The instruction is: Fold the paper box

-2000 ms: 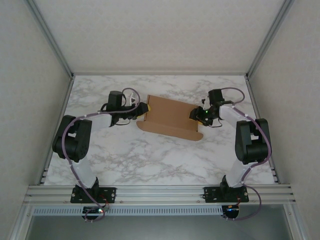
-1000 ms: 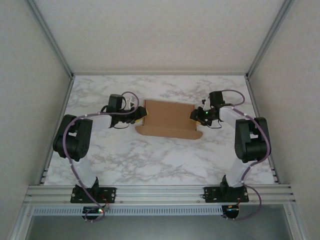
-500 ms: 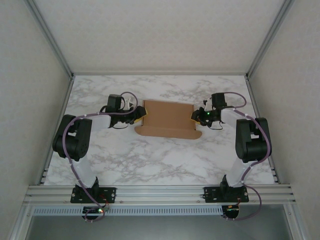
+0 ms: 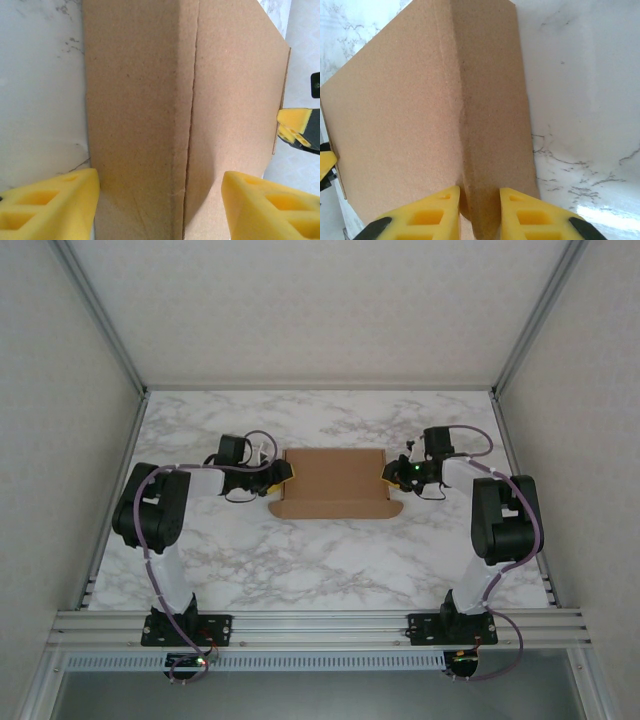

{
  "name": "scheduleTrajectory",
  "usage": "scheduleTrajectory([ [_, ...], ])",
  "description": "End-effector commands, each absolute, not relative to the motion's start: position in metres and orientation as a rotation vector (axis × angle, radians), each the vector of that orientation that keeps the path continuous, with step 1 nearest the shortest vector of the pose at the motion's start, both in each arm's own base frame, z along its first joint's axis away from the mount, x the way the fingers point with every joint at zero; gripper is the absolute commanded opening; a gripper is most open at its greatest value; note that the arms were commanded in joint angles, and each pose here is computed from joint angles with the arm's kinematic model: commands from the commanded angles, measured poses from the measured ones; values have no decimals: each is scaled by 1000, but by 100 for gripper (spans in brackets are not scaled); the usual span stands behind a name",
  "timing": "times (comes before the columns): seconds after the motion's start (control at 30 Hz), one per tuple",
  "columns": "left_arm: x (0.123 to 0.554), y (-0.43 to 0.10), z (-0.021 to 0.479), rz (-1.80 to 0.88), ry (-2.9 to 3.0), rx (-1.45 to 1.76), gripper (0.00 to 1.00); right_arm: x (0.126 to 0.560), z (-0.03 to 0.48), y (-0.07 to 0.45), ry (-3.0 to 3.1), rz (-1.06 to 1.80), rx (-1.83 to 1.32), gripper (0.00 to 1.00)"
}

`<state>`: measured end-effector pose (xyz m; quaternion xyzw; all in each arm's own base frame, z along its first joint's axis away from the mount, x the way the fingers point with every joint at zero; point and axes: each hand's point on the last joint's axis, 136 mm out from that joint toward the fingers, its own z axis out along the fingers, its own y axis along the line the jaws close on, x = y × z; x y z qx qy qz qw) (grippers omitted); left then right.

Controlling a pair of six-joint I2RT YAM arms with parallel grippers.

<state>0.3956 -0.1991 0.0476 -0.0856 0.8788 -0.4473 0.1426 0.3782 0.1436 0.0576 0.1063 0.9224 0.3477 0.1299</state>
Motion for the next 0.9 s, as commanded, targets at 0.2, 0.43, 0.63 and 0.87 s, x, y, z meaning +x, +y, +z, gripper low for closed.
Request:
scheduleTrajectory([
  [0.2,398,-207,88,-1433,2391,-196,65,354,25,135,2765,1064,523,21],
  [0.43,389,-232,132,-1597,2248,-82,66,355,26,143,2748,1164,514,25],
  [0.63,388,-242,127,-1513,2319,-23,60,357,33,144,2734,1160,484,26],
  [0.87,395,-239,130,-1404,2360,-43,37,357,39,139,2731,1097,479,43],
])
